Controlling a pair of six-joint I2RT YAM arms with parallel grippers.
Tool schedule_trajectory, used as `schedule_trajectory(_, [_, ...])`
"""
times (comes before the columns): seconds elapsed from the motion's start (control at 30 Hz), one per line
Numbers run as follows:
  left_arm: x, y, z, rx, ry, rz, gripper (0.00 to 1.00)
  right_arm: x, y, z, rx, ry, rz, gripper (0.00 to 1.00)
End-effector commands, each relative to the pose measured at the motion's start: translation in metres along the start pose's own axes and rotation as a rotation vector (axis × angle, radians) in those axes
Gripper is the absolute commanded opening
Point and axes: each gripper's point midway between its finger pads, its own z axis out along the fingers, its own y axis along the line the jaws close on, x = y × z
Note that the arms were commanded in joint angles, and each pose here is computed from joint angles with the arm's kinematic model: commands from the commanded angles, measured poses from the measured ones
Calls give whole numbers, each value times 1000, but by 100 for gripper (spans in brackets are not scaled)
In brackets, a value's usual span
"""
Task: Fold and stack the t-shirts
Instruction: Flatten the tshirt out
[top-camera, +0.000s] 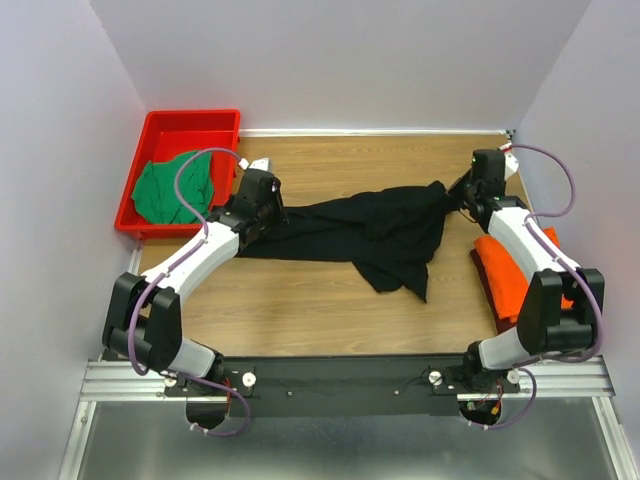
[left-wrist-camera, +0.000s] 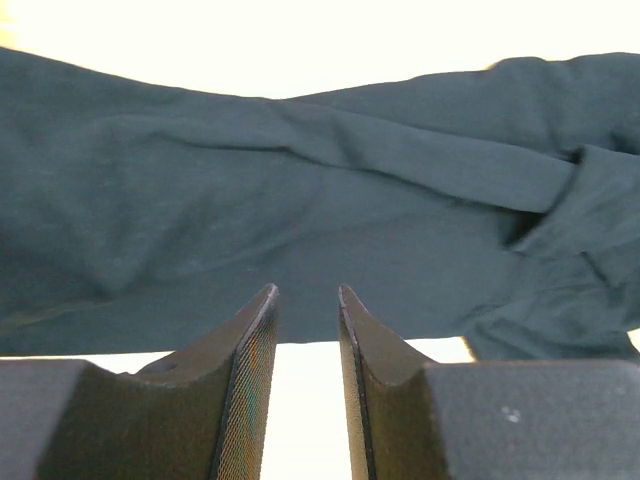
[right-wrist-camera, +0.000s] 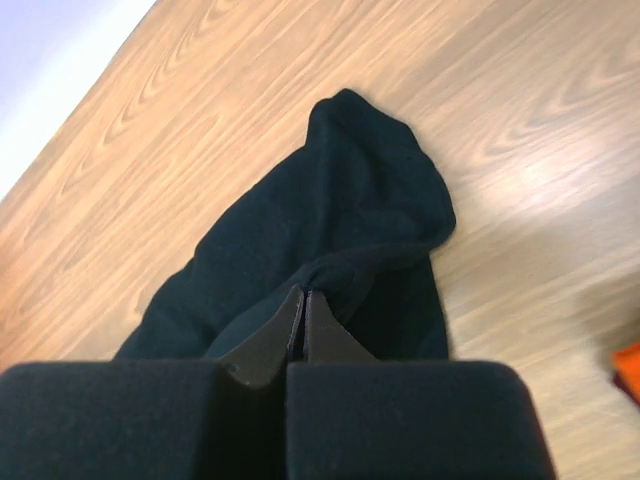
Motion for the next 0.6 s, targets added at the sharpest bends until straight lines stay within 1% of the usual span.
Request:
schedule_trajectory(0.0, [3, 19, 5, -86, 11, -18, 38, -34, -10, -16, 14, -74, 25, 0])
schedule_trajectory(0.03, [3, 25, 5, -110, 10, -26, 39, -38, -12, -20, 12, -83, 32, 0])
schedule_trajectory(0.07, [2, 28, 5, -117, 6, -32, 39, -45, -24, -20, 33, -94, 56, 1])
schedule_trajectory(0.17, [-3, 34, 5, -135, -5, -45, 40, -50, -26, -24, 14, -95, 78, 0])
schedule_trajectory(0.23, [-6, 38, 7, -151, -6, -51, 41, -49, -20, -25, -14, -77, 84, 0])
schedule_trajectory(0.27, [-14, 39, 8, -157, -18, -63, 41, -45, -17, -25, -31, -59, 90, 0])
schedule_trajectory(0.37, [-21, 46, 17, -190, -13, -79, 42, -44, -19, -24, -24, -58, 94, 0])
schedule_trajectory(0.4, [-33, 46, 17, -191, -32, -91, 42, -43, -19, -25, -24, -60, 92, 0])
schedule_trajectory(0.43, [-30, 51, 25, -209, -12, -99, 42, -41, -20, -24, -24, -52, 93, 1])
schedule_trajectory(0.5, [-41, 48, 30, -203, -21, -110, 42, -37, -16, -26, -47, -34, 96, 0])
schedule_trajectory(0.57, [-35, 53, 39, -228, 12, -111, 43, -32, -16, -25, -56, -18, 95, 1])
